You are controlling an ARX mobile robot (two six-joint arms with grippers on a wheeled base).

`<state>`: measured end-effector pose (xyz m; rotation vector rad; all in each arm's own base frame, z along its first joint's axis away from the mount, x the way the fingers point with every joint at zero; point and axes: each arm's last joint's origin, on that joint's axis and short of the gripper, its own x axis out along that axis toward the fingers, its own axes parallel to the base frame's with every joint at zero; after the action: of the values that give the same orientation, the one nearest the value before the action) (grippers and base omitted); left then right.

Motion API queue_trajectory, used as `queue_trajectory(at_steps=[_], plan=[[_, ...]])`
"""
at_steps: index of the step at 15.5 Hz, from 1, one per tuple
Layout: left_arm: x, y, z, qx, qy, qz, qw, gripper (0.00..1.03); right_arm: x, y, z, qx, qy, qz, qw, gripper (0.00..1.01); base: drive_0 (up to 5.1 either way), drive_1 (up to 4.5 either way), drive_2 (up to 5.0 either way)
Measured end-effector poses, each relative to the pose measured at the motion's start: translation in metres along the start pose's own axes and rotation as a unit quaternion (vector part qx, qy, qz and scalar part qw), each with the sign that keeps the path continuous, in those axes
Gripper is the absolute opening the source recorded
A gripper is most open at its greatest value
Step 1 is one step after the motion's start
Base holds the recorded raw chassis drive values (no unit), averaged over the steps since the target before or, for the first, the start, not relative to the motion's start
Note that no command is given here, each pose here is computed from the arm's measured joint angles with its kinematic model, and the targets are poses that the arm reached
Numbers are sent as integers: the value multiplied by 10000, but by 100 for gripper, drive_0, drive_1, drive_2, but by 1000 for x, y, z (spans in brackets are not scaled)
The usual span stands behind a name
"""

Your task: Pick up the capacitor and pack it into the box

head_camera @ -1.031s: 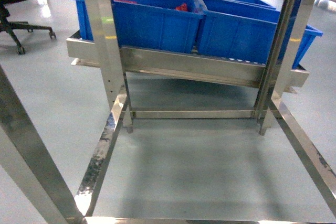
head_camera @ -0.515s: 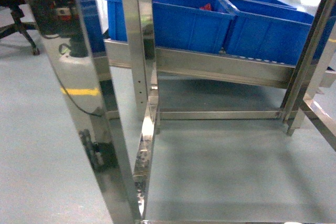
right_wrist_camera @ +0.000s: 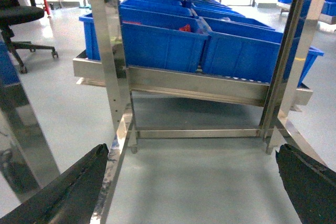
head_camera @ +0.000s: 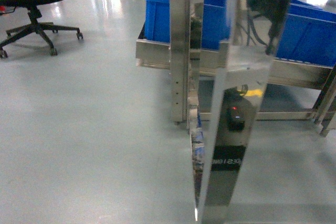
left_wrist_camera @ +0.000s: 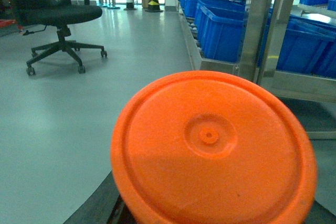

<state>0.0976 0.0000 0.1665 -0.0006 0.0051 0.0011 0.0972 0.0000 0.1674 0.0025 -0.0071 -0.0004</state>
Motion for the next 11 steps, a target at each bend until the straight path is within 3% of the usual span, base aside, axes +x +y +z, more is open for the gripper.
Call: queue_trajectory(at_steps=[11], plan=[[0,0,0,0,-2,-6,10000,44,0,0,0,-2,21,0,10000,98,-501,245,245]])
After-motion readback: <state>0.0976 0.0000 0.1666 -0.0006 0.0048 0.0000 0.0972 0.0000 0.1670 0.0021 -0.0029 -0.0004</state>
